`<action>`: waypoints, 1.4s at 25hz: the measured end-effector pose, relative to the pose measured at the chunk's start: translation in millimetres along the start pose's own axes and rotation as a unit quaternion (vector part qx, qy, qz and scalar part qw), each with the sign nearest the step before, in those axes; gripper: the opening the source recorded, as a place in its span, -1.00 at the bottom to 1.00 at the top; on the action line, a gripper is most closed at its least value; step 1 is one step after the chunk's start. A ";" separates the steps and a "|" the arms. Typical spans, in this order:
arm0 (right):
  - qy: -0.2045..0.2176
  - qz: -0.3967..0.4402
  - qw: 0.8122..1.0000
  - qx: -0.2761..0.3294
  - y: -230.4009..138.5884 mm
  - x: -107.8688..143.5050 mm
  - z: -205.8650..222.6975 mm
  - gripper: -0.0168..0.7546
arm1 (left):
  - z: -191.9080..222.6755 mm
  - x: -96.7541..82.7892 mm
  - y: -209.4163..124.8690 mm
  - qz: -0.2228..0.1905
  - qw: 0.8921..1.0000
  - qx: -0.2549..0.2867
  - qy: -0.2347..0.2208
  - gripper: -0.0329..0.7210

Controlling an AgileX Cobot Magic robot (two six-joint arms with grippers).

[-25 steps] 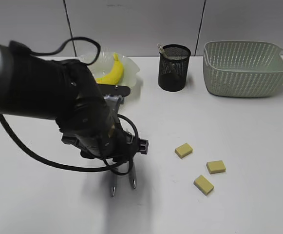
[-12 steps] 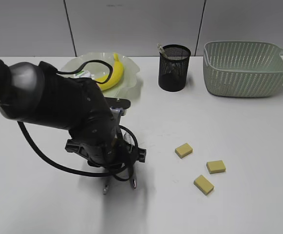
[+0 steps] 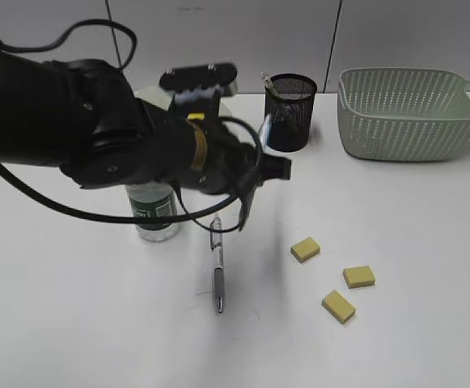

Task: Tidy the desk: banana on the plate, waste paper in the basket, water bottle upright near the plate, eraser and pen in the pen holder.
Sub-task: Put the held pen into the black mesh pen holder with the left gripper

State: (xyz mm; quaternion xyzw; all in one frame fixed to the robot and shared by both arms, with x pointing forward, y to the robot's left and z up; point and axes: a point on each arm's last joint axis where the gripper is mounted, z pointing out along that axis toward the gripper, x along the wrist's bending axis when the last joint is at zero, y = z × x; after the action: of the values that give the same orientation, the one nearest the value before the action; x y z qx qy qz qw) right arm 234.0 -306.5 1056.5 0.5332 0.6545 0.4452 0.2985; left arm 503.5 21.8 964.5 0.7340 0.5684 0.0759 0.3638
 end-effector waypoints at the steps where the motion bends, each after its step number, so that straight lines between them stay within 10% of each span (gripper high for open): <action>1: 0.000 0.000 1.000 0.000 0.0 0.0 0.0 -0.13 | -4.5 -5.3 8.8 0.026 0.999 -0.033 -0.034 -0.68; 6: 0.000 0.000 1.000 0.000 0.0 0.0 0.0 -0.13 | -10.6 -14.4 60.9 0.121 0.970 -0.160 -0.135 -0.68; 18: 0.000 0.000 1.000 0.000 0.1 0.0 0.0 -0.13 | 72.3 -22.7 145.1 0.271 0.897 -0.317 -0.149 -0.68; 35: 0.000 0.000 1.000 0.000 0.1 0.0 0.0 -0.13 | 149.6 8.9 157.9 0.219 0.896 -0.360 -0.137 -0.68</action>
State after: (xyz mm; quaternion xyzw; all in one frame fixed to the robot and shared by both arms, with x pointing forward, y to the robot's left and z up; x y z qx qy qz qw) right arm 234.0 -306.5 1056.6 0.5329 0.6544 0.4455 0.2987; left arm 708.1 -51.3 951.4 0.6618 0.2712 0.2518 0.6520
